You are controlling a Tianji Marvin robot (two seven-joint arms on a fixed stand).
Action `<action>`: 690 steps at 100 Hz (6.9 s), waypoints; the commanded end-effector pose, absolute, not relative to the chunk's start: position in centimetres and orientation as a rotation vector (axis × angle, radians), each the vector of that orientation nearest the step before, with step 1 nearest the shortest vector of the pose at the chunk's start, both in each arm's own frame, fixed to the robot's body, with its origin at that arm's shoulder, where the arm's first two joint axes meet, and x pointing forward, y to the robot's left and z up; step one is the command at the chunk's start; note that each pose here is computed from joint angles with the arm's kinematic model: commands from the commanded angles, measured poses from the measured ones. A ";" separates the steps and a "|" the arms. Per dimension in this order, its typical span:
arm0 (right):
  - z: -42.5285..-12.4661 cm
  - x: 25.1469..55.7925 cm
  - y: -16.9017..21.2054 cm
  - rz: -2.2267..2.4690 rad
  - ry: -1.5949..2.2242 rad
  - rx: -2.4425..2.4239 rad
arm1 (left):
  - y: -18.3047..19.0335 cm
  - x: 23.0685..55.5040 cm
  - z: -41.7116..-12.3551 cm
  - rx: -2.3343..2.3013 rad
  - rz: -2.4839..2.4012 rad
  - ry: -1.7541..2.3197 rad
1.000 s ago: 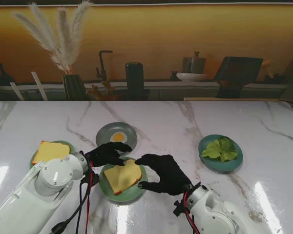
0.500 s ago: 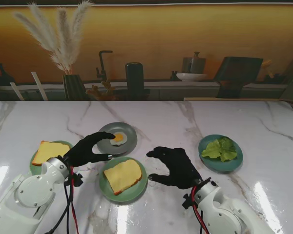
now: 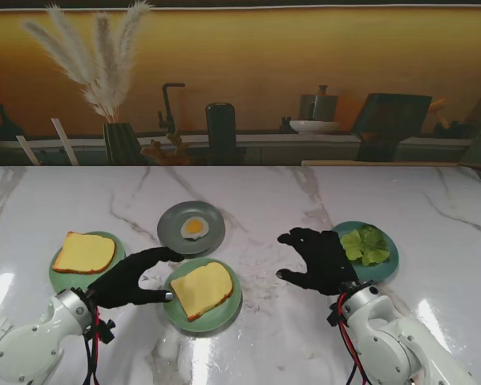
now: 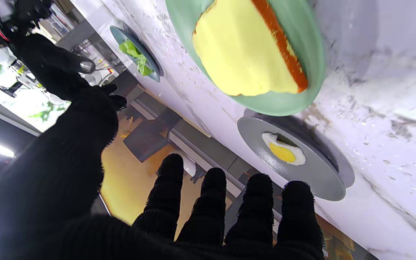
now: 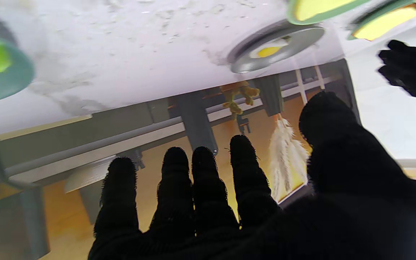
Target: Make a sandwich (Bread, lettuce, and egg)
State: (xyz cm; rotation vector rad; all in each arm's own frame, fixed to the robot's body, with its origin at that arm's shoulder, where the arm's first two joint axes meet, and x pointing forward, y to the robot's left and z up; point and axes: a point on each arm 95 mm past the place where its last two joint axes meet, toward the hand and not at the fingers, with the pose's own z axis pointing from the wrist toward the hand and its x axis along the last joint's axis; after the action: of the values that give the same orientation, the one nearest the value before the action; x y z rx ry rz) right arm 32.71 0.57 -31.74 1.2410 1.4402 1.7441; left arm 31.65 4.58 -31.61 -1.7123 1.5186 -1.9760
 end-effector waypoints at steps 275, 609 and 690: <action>-37.7 38.4 -10.5 1.045 1.421 1.305 | 7.6 27.4 -35.0 -1.650 -1.711 1.612; -30.3 38.8 4.3 1.909 1.296 1.151 | 9.2 27.8 -35.1 -1.642 -1.691 1.548; -31.6 38.4 12.6 2.099 1.439 1.176 | 10.4 27.5 -34.9 -1.617 -1.680 1.507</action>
State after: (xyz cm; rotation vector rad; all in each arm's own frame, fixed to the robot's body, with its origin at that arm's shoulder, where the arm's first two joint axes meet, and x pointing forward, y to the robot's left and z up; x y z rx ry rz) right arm 38.79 11.13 -31.74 1.1767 1.4339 2.0568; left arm 27.68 10.37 -34.79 -1.6124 1.5096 -1.6868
